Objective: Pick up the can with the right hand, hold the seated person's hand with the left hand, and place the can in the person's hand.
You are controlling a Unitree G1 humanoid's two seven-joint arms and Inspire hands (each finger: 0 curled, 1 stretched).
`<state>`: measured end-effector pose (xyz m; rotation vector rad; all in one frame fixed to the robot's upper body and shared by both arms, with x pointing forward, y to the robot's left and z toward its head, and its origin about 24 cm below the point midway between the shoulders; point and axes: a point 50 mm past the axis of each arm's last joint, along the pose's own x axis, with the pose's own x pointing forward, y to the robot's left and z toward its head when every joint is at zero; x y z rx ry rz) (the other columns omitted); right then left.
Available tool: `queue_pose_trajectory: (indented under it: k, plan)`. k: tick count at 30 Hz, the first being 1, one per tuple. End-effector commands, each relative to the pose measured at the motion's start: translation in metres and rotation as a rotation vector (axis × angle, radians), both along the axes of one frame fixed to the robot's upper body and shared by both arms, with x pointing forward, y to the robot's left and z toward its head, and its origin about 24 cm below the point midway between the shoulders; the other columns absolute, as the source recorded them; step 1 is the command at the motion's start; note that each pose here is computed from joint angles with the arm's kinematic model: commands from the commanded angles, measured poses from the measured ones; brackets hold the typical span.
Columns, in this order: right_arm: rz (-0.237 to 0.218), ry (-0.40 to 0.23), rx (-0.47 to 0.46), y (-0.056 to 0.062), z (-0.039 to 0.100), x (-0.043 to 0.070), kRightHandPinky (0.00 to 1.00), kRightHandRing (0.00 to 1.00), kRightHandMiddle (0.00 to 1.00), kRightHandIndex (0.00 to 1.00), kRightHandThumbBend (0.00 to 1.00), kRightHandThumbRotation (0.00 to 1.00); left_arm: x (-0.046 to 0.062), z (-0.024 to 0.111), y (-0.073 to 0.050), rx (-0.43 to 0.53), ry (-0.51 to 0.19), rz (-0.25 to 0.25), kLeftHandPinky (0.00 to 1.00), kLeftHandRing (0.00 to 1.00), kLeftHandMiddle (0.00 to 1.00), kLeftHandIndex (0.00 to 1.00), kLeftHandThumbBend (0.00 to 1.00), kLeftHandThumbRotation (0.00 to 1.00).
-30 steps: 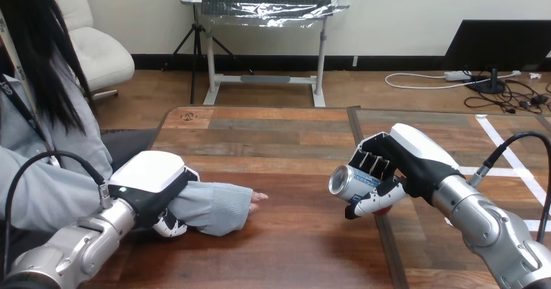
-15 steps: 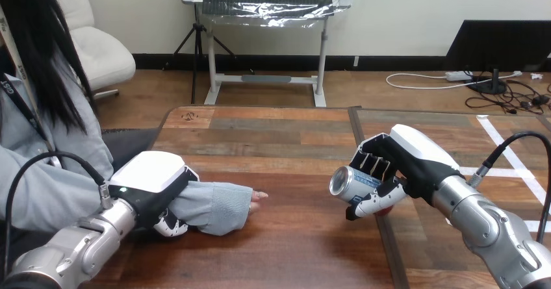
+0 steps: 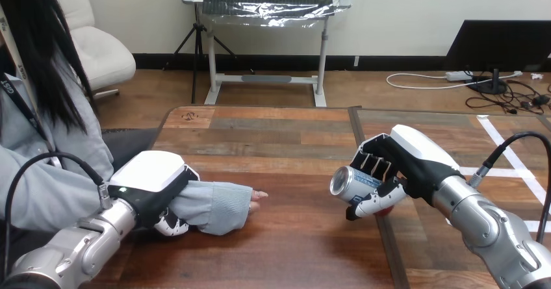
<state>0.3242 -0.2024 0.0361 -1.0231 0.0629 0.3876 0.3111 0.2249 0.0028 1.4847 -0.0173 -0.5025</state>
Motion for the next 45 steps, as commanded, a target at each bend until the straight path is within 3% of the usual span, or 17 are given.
queue_pose_trajectory:
  k: [1, 45]
  plan:
    - [0.018, -0.126, 0.020, 0.005, 0.036, 0.018, 0.40, 0.43, 0.49, 0.48, 0.84, 0.00, 0.005, 0.008, -0.012, -0.046, -0.046, -0.032, 0.39, 0.42, 0.46, 0.49, 0.84, 0.00]
    - [0.062, -0.143, -0.017, 0.022, 0.040, 0.024, 0.50, 0.49, 0.51, 0.49, 0.84, 0.00, 0.006, 0.040, -0.028, -0.177, -0.148, -0.115, 0.37, 0.39, 0.44, 0.46, 0.87, 0.00]
